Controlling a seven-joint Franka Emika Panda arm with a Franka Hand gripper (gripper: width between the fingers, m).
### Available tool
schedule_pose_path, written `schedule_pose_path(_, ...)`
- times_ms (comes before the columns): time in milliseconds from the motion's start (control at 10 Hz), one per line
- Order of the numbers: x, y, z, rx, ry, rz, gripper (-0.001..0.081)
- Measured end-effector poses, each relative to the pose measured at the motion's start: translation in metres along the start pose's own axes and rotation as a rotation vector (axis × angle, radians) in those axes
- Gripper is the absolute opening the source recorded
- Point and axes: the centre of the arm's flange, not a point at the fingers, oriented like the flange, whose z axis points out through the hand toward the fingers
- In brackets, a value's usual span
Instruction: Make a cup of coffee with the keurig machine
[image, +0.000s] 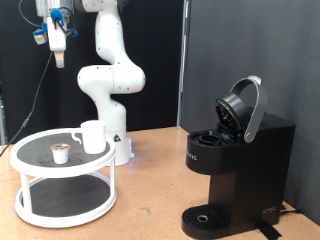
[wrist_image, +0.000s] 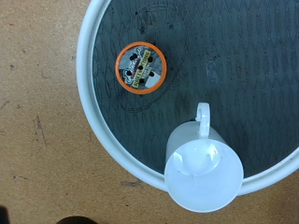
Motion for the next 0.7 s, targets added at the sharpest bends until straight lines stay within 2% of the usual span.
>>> schedule_pose_path(200, 0.002, -0.003, 0.017, -0.020, 0.008, -0.002, 0.0734)
schedule_pose_path(500, -0.008, -0.017, 0.063, 0.033, -0.007, -0.003, 0.0734)
schedule_pose_path(700, -0.014, -0.021, 0.098, 0.058, 0.021, -0.012, 0.0734)
